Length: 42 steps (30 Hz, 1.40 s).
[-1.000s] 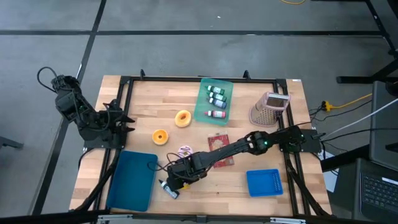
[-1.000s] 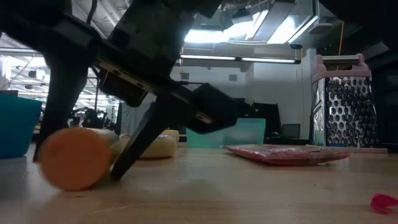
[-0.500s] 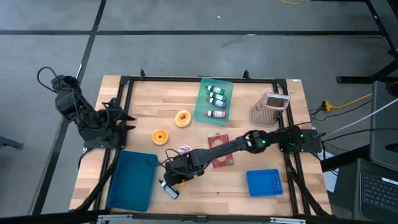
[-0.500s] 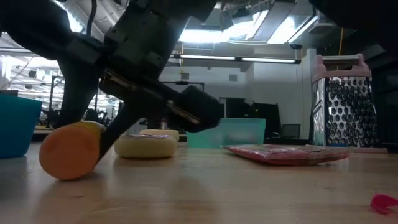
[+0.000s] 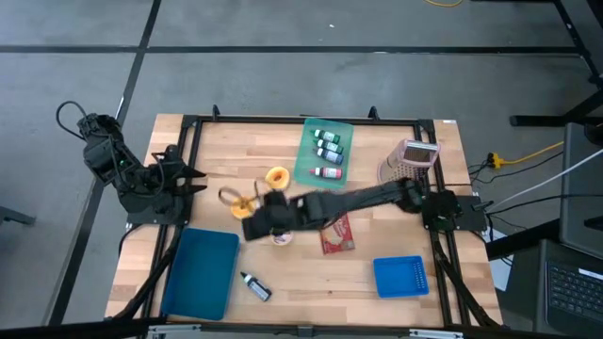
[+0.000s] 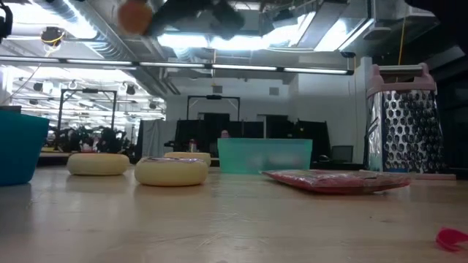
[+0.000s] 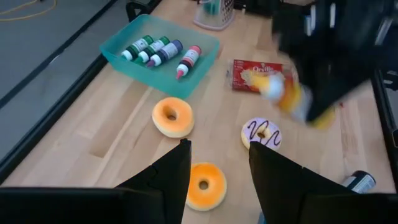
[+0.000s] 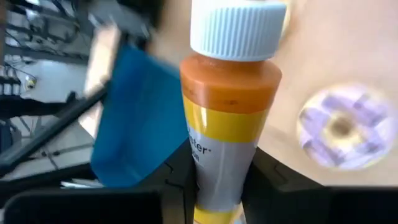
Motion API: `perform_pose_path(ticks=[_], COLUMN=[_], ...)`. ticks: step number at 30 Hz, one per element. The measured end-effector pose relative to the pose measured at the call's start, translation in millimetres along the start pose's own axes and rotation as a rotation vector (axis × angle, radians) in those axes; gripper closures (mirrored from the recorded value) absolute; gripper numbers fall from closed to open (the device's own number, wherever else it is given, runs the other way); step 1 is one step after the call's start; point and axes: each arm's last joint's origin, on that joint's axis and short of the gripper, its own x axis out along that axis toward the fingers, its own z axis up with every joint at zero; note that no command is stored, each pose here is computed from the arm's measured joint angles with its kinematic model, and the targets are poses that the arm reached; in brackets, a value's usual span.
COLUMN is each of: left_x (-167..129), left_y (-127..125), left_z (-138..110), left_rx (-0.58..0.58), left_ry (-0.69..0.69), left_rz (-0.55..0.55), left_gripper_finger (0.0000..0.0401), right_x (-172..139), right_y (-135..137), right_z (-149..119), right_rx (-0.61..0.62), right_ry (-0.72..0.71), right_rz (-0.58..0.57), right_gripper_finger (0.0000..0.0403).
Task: Pick & Place Food Item
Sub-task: Put the yellow food coloring into the green bin
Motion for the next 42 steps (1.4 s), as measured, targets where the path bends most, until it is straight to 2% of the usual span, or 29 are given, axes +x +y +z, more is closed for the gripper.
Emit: perform_pose_path(ticks=[2,5,10,15,19,24,31,36,42], left_x=[0,0,0,0,0,0,1,3,4], left_y=[0,0,1,3,5,12,20,23,25], left_z=[0,1,1,2,2,1,1,2,3], left_rx=[0.000,0.000,-0.012,-0.041,-0.079,-0.153,-0.219,-0.258,-0.304], left_ry=[-0.003,-0.020,-0.048,-0.082,-0.129,-0.183,-0.191,-0.197,-0.205], left_rz=[0.003,0.016,0.039,0.072,0.116,0.200,0.295,0.345,0.382], left_gripper_finger=[0.0244,0.0244,0.0244,0.0244,0.0244,0.0244,0.0244,0.0244,0.0244], right_x=[-22,-46,-79,-88,-91,-92,-72,-38,2], right_y=[-1,-11,-43,-78,-104,-133,-168,-198,-237], right_z=[21,54,114,159,198,234,255,248,227], right_rx=[-0.049,-0.149,-0.347,-0.536,-0.675,-0.788,-0.869,-0.917,-0.964], right_ry=[-0.037,-0.061,-0.014,0.103,0.183,0.252,0.367,0.485,0.618], right_rz=[-0.010,-0.086,-0.245,-0.393,-0.438,-0.469,-0.482,-0.482,-0.487], right_gripper_finger=[0.0317,0.0316,0.0315,0.0315,0.0314,0.0314,0.0314,0.0314,0.0314])
